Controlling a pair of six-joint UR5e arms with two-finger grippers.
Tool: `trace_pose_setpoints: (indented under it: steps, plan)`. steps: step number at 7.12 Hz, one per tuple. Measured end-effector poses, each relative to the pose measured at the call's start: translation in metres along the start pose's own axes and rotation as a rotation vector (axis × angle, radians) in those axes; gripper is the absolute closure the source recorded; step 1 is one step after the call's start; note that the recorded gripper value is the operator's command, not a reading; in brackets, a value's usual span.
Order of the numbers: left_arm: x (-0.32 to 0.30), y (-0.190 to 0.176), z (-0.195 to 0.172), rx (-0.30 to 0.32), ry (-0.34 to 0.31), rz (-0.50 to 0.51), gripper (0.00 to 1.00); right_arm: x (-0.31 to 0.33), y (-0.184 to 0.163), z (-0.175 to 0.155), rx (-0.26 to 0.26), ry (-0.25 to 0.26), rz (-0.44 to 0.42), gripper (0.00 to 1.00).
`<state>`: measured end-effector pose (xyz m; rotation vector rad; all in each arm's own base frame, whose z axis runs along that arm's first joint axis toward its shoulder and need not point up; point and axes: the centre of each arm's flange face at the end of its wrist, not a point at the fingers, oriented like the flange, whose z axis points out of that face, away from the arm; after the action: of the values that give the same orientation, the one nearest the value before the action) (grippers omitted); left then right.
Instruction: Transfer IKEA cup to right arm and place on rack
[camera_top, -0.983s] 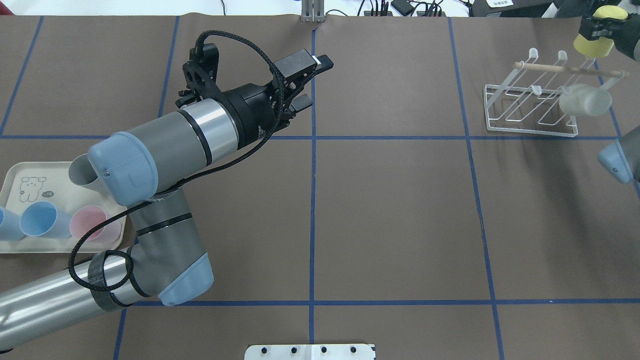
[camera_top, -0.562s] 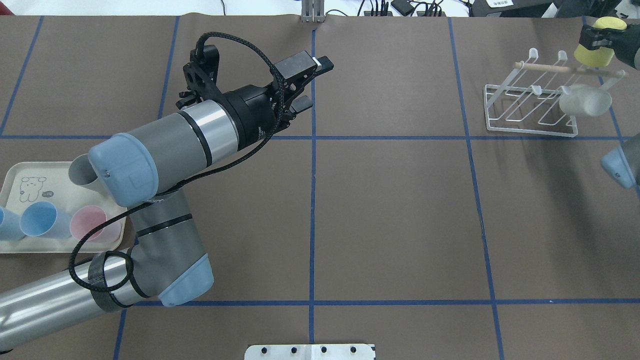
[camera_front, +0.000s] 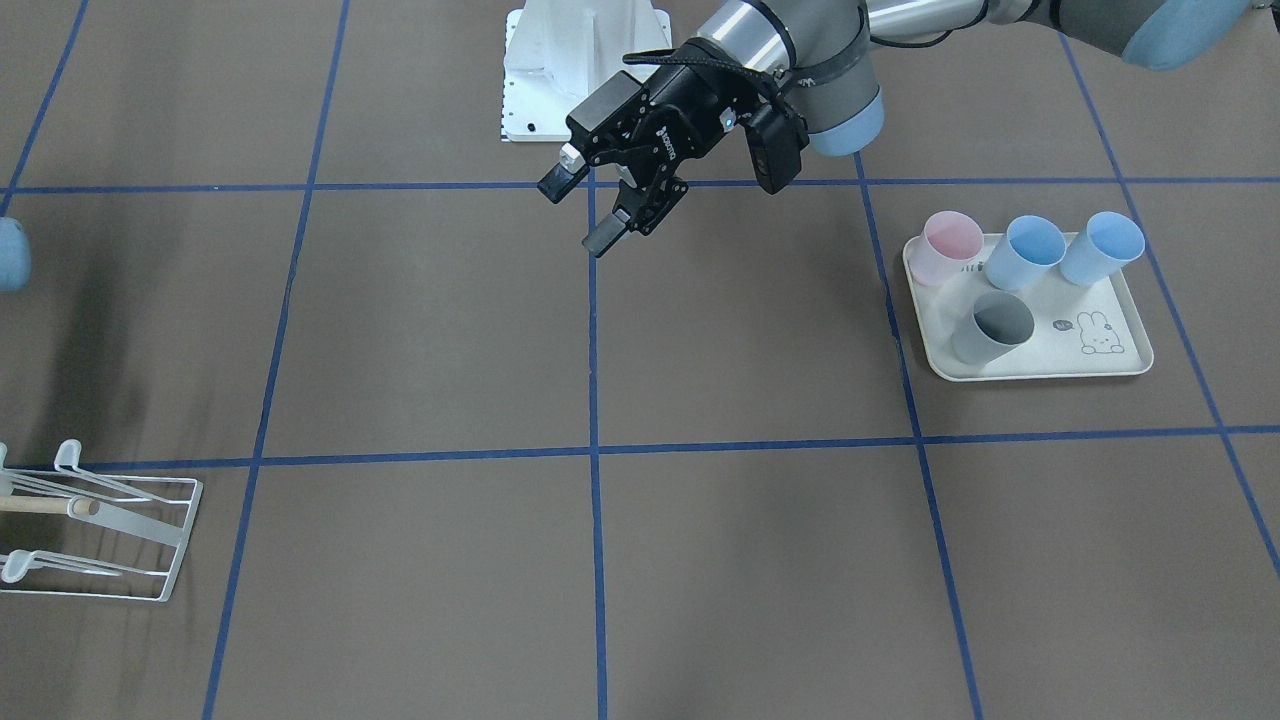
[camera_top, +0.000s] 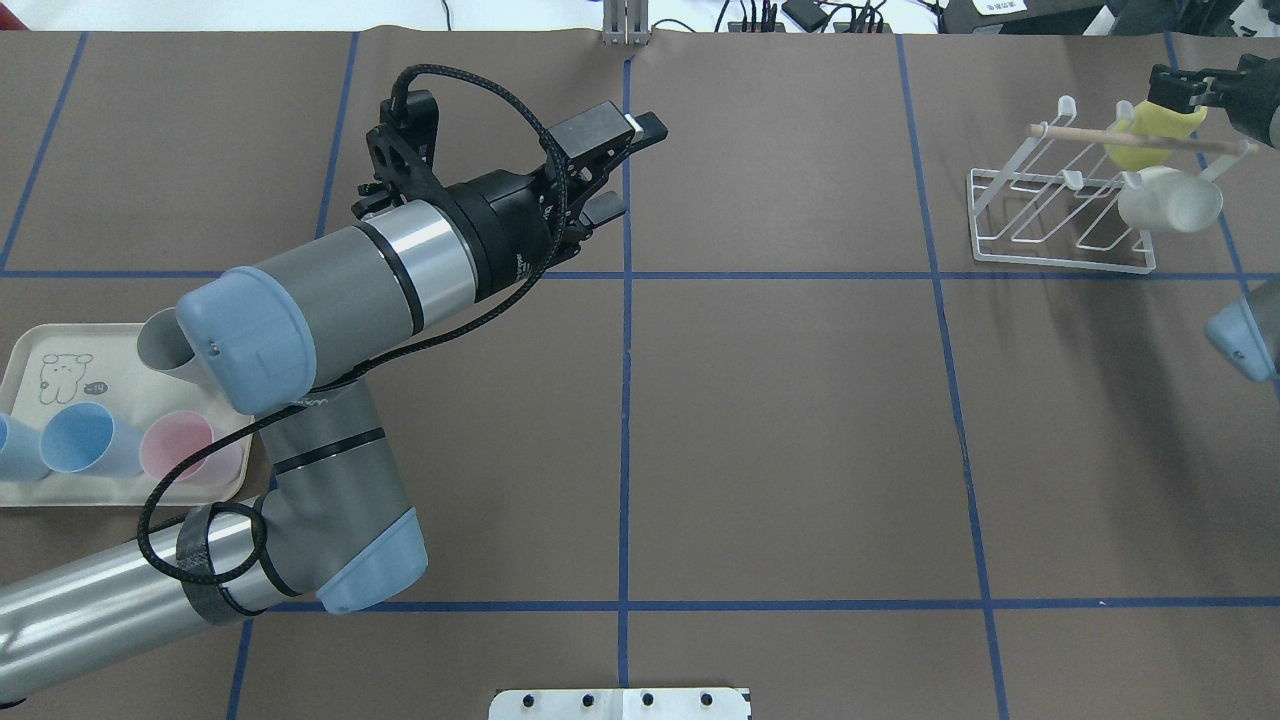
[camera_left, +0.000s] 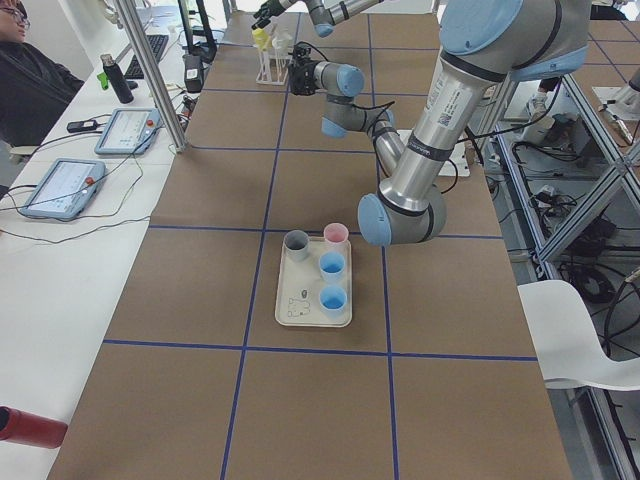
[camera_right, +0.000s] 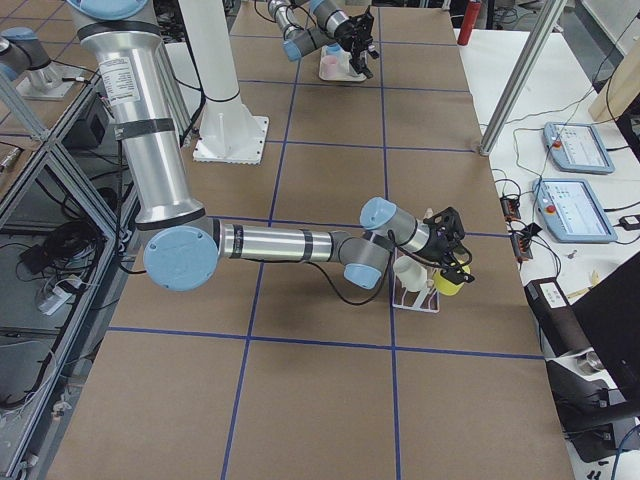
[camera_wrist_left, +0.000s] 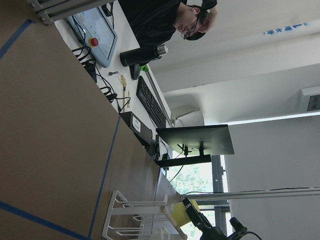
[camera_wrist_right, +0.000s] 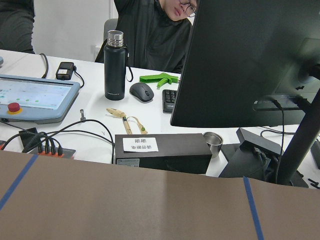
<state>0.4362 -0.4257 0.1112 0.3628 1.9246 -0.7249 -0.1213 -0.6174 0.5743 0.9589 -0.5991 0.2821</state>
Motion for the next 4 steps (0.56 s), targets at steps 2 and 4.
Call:
trace_pose_setpoints:
  steps: [2, 4]
  plan:
    - [0.004, -0.001, -0.002, 0.000, 0.007, 0.000, 0.00, 0.002, -0.010, -0.008, 0.000, -0.054, 0.014, 0.00]
    - [0.022, -0.010, -0.010, -0.020, -0.007, 0.012, 0.00, 0.022, -0.050, -0.032, -0.022, -0.157, 0.061, 0.00]
